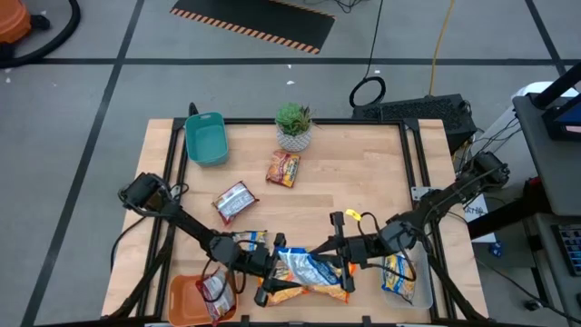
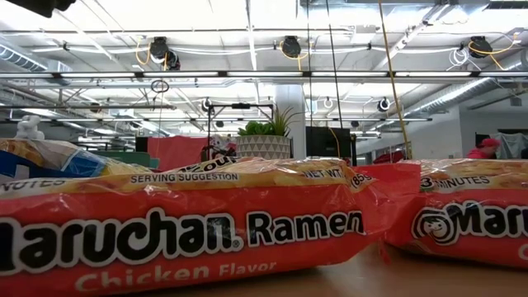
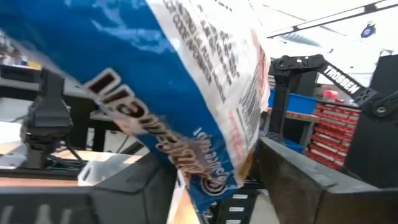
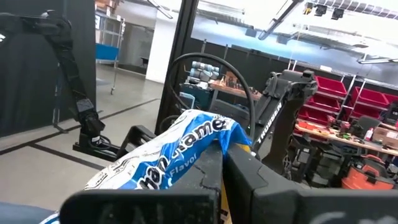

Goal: Sort Maruchan noodles
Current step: Put the top blue noodle pack into the transparent bin

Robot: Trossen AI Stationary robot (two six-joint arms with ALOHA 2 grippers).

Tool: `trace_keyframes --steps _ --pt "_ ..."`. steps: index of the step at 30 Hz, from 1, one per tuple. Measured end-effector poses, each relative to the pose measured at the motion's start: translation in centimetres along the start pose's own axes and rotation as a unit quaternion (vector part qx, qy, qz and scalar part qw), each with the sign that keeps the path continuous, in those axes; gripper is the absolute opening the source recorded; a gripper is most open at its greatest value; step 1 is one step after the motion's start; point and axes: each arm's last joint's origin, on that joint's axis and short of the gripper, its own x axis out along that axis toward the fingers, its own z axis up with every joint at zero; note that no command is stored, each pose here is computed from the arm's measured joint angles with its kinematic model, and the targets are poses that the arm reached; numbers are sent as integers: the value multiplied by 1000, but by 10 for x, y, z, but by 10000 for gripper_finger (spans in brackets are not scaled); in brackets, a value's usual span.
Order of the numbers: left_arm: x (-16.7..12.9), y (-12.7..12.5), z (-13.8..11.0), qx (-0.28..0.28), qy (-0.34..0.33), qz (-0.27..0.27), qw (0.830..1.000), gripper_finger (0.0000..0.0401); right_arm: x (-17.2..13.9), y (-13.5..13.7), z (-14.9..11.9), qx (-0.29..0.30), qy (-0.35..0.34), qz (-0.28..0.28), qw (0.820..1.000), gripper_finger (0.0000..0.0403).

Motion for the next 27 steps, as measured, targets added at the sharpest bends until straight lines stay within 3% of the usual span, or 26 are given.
trace_keyframes --steps 7,13,17,21,27 --pt "0 -1 0 5 0 6 1000 134 -1 1 1 0 -1 3 1000 0" --pt "0 -1 -1 16 3 6 1000 125 -3 5 2 -8 1 -11 1000 17" --pt "0 -1 -3 38 14 9 999 125 -11 6 9 12 20 -71 997 56" --pt "-2 0 -8 65 39 65 995 124 -23 7 19 36 34 -134 990 113" --pt "-4 2 -14 126 69 127 981 124 -42 9 28 132 57 -147 979 193"
